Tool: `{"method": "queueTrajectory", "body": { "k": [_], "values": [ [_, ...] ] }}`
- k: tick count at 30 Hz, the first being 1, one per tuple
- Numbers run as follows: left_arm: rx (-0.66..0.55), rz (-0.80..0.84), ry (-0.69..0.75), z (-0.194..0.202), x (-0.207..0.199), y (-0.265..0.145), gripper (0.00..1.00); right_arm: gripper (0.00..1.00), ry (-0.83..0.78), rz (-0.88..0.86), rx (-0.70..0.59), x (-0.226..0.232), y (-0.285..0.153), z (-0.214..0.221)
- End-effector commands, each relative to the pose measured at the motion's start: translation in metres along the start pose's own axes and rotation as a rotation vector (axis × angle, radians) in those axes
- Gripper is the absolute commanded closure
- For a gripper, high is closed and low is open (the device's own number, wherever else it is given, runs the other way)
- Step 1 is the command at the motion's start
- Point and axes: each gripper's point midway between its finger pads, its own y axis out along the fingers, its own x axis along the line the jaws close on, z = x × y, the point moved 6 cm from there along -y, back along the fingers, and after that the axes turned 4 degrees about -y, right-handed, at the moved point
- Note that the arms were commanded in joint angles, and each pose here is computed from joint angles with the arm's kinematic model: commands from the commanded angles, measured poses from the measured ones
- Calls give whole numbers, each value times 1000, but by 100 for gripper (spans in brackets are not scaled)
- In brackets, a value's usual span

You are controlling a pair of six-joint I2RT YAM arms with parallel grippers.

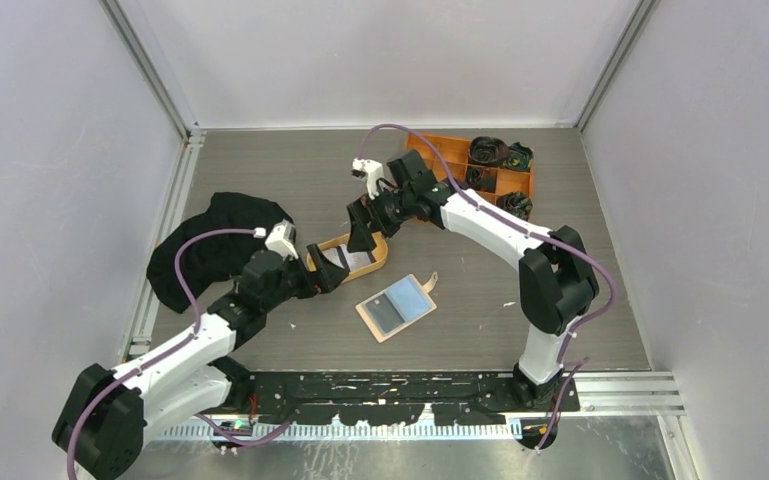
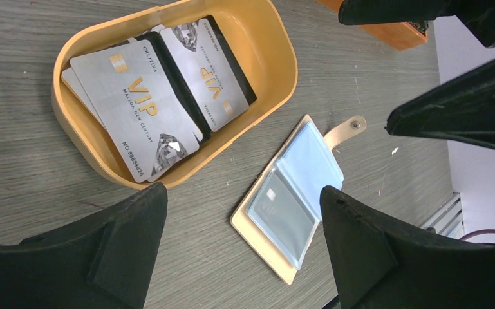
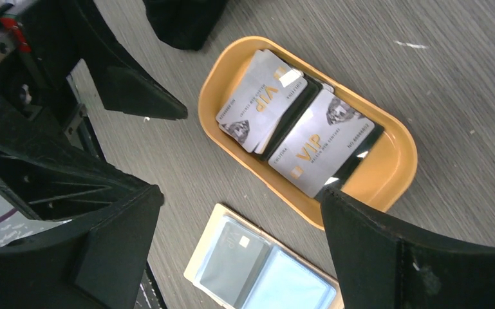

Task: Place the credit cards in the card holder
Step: Pick up the credit card from the storage box.

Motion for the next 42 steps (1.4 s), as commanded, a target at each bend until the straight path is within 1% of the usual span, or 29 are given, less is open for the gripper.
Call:
{"method": "queueTrajectory", "body": {
  "k": [1,5,7,9,12,14,16,21,27,33,37,42],
  "values": [
    [-44,65,-39,-7,-10,3,12,1,-90,-2,-156,26,-18,-37],
    [-6,36,-54,2,-2,5,12,1,-93,-14,-183,32,-19,-39],
    [4,33,-57,4,-1,6,13,0,-24,15,-192,29,-16,-39],
    [12,33,-66,5,-1,7,12,1,23,15,-132,23,-8,-34],
    [15,51,-66,4,-4,6,12,0,109,-110,-46,23,-1,-31],
    [14,67,-62,4,-7,4,12,1,143,-143,-36,23,2,-30],
    [11,74,-49,3,-7,1,12,0,147,-127,-70,21,8,-29],
    [-40,57,-12,-1,-3,-9,12,1,158,-102,-68,12,21,-27],
    [-99,24,31,-12,-4,-23,12,0,111,-74,-65,-2,35,-34],
    [-113,6,33,-17,-4,-23,13,1,100,-77,-51,-4,38,-30],
    [-116,1,15,-14,0,-21,13,1,161,-97,-50,-4,46,-27],
    [-182,-51,-16,-16,12,-20,14,2,226,-102,-49,-4,54,-25]
  ]
}}
